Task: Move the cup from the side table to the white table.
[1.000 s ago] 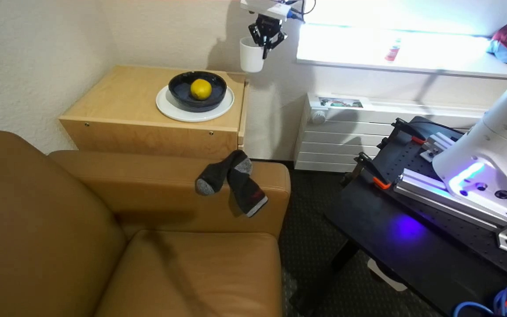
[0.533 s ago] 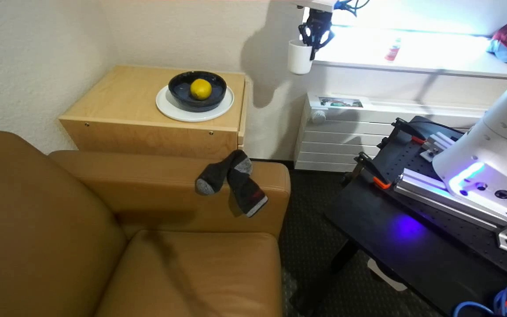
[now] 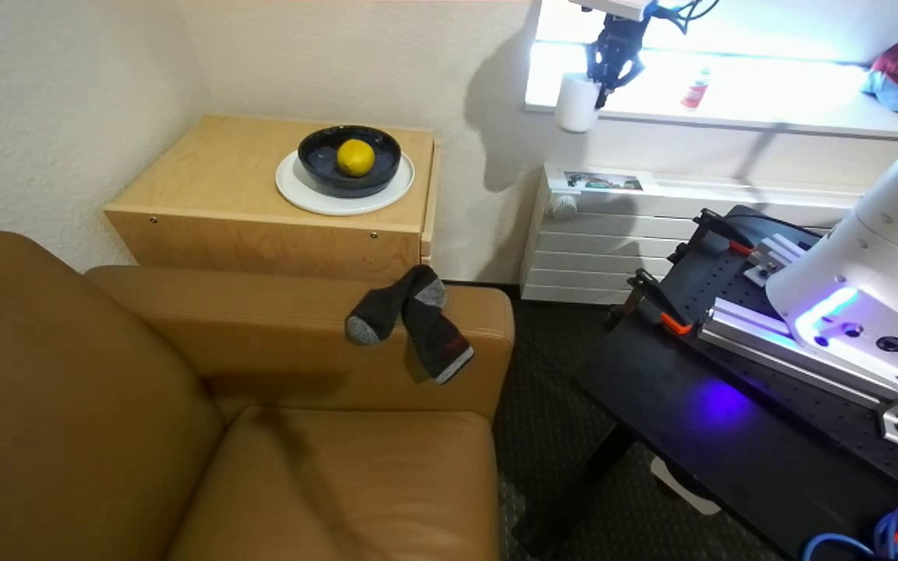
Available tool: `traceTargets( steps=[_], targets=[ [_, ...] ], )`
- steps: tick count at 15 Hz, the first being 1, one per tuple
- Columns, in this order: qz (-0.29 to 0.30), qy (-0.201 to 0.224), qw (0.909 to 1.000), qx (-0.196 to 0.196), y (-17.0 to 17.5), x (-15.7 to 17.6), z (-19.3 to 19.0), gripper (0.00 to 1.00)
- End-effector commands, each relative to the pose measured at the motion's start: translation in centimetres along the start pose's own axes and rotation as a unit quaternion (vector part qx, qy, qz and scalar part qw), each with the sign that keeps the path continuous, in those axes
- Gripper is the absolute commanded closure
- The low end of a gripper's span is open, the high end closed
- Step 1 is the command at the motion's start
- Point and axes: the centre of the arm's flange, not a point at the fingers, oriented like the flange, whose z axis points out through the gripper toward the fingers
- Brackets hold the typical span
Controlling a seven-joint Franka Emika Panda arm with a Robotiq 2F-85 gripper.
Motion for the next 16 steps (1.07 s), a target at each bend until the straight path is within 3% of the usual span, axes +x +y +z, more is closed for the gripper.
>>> traceTargets(
  steps=[1,4,7,8,9,11,12,16],
  targets=[
    [0.089,0.013,0.996,0.007,-2.7,6.0,1.5,0.99],
    [0.169,0.011,0.9854,0.019,-2.5,13.8,0.8,0.99],
    [0.263,0.002,0.964,0.041,-3.4,22.2,-1.6,0.99],
    [0.29,-0.009,0.9555,0.052,-4.2,23.5,-3.2,0.99],
    [0.253,0.009,0.9665,0.041,-0.9,20.6,-1.2,0.95],
    [0.276,0.001,0.9597,0.052,-1.9,23.0,-3.1,0.99],
    [0.27,0.029,0.9609,0.053,-2.6,22.4,-1.9,0.99],
    [0.353,0.025,0.9311,0.089,-7.7,22.6,-1.0,0.99]
  ],
)
